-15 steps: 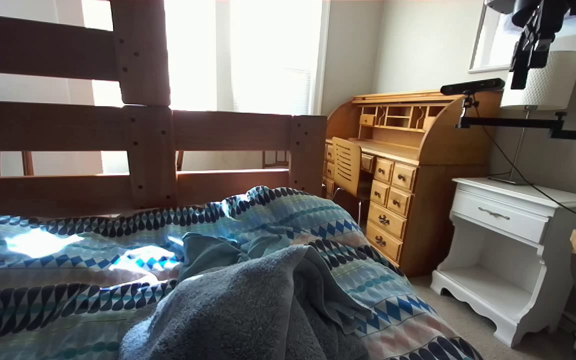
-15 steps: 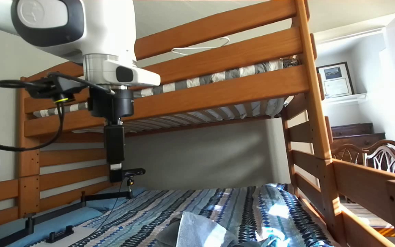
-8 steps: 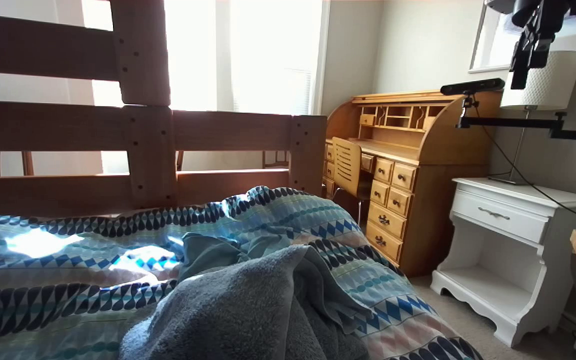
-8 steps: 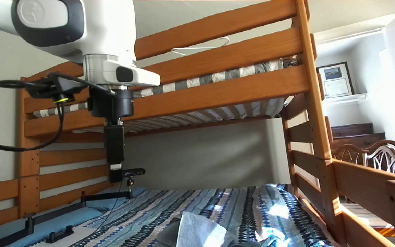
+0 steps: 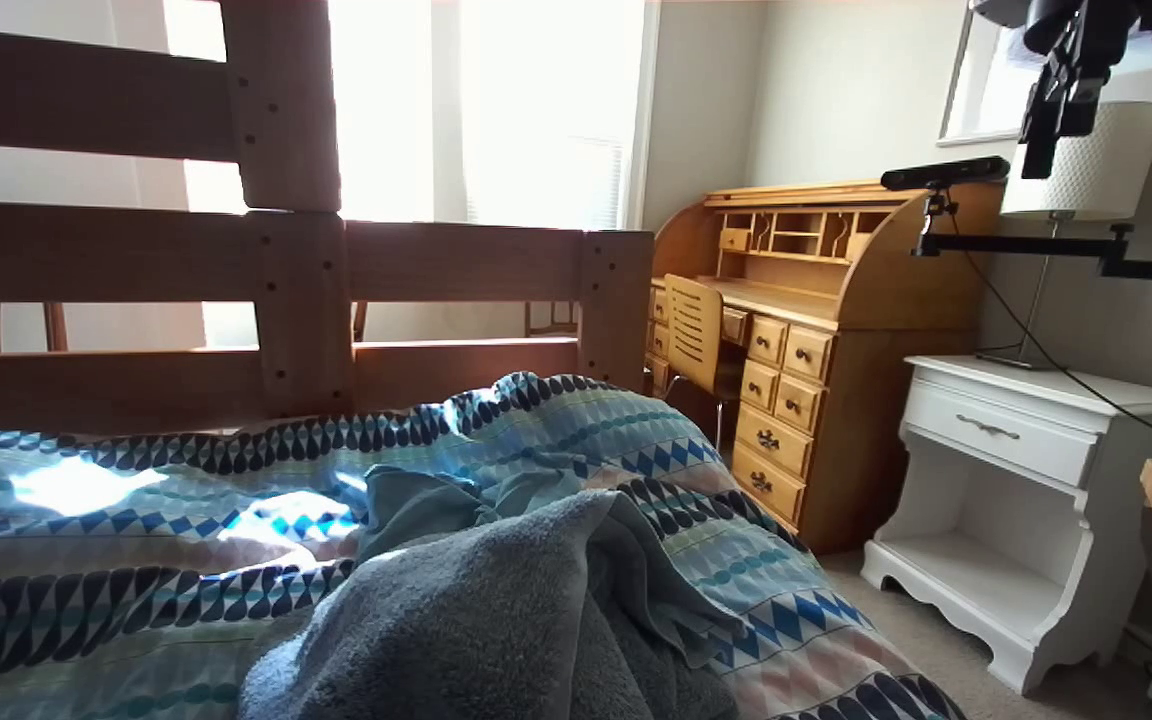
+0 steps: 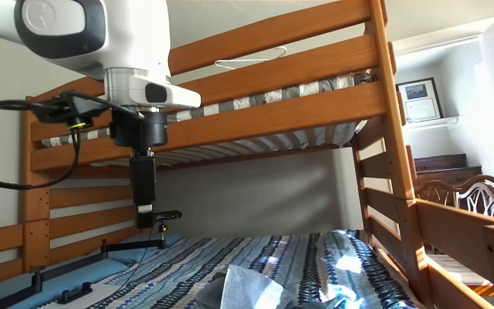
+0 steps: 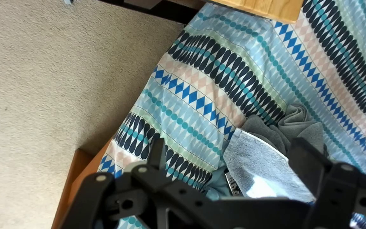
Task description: Put the white hanger on the bottom bed.
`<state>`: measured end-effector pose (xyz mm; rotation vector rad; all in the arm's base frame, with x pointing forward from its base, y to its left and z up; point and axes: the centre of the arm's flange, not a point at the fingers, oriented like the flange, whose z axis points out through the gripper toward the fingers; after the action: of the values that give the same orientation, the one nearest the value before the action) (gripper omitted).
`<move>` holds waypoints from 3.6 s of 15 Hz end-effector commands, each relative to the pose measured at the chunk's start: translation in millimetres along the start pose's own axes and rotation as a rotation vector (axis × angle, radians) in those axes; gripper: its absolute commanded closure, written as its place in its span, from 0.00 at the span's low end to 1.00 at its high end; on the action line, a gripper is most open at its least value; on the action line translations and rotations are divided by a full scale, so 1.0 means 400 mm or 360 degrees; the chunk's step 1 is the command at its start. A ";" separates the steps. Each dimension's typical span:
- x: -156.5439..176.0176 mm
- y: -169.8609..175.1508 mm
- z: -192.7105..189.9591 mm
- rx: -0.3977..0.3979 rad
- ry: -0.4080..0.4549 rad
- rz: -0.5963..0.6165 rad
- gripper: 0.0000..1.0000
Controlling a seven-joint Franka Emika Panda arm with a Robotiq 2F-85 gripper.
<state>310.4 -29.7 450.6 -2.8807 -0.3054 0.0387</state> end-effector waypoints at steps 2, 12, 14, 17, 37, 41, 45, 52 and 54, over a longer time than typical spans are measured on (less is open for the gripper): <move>0.000 -0.002 0.000 0.0024 0.0004 -0.0002 0.00; 0.000 -0.001 0.000 -0.0004 -0.0003 -0.0006 0.00; 0.000 -0.001 0.000 -0.0004 -0.0003 -0.0006 0.00; 0.000 -0.001 0.000 -0.0004 -0.0003 -0.0006 0.00; 0.001 -0.002 0.002 -0.0007 -0.0008 -0.0006 0.00; 0.001 -0.002 0.002 -0.0007 -0.0008 -0.0006 0.00; 0.001 -0.002 0.003 -0.0007 -0.0008 -0.0006 0.00; 0.001 -0.002 0.003 -0.0007 -0.0008 -0.0006 0.00; 0.001 -0.002 0.002 -0.0007 -0.0008 -0.0006 0.00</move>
<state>310.6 -28.7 449.8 -2.8851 -0.3125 0.0447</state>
